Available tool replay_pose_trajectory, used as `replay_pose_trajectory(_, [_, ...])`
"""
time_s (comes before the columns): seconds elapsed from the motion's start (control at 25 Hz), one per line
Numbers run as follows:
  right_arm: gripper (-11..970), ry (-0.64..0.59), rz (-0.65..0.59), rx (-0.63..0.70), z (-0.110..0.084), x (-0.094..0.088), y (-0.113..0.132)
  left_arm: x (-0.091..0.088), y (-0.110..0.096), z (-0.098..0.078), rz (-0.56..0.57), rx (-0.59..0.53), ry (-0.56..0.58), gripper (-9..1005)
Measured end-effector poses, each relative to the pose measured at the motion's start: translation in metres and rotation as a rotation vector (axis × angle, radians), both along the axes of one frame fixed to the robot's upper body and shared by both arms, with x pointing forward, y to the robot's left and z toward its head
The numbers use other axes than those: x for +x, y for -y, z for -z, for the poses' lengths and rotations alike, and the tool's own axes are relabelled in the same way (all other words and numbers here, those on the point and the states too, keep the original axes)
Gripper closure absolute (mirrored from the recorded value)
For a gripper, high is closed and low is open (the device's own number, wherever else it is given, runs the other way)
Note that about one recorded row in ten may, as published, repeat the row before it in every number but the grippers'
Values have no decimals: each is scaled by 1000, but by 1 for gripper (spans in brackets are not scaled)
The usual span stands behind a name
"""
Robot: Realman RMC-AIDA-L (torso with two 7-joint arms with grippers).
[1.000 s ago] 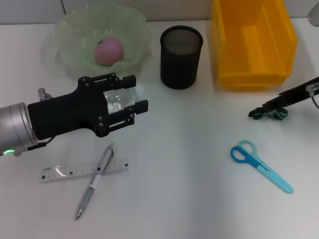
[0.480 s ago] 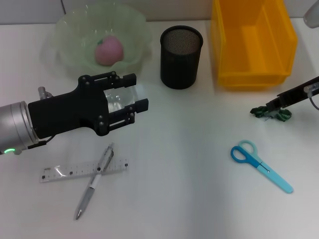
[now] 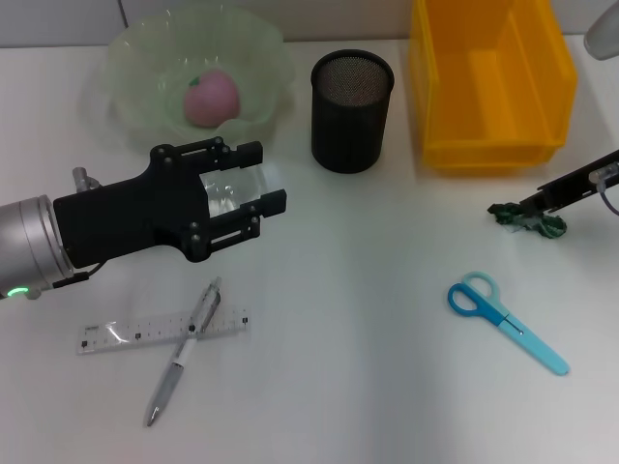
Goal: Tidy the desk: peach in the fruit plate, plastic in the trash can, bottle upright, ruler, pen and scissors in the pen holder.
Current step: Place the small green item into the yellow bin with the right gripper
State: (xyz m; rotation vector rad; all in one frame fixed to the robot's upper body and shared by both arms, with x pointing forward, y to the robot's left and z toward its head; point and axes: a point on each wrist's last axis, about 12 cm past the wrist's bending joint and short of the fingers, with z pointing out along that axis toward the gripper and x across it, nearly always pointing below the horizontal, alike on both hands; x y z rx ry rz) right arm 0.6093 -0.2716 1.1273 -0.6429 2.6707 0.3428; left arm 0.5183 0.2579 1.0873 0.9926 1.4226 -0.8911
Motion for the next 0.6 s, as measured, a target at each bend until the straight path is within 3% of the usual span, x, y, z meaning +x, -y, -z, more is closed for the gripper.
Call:
replay_pose_trajectory(0.32, [834, 22, -3, -2, -6, 1, 1, 1, 0, 0, -6, 2, 0, 415])
replay_pose_trajectory(0.4, [955, 21, -4, -1, -6, 1, 0, 1, -1, 0, -9, 3, -1, 415])
replay_pose_trajectory(0.6, [959, 23, -6, -2, -7, 1, 0, 2, 0, 0, -12, 6, 0, 415])
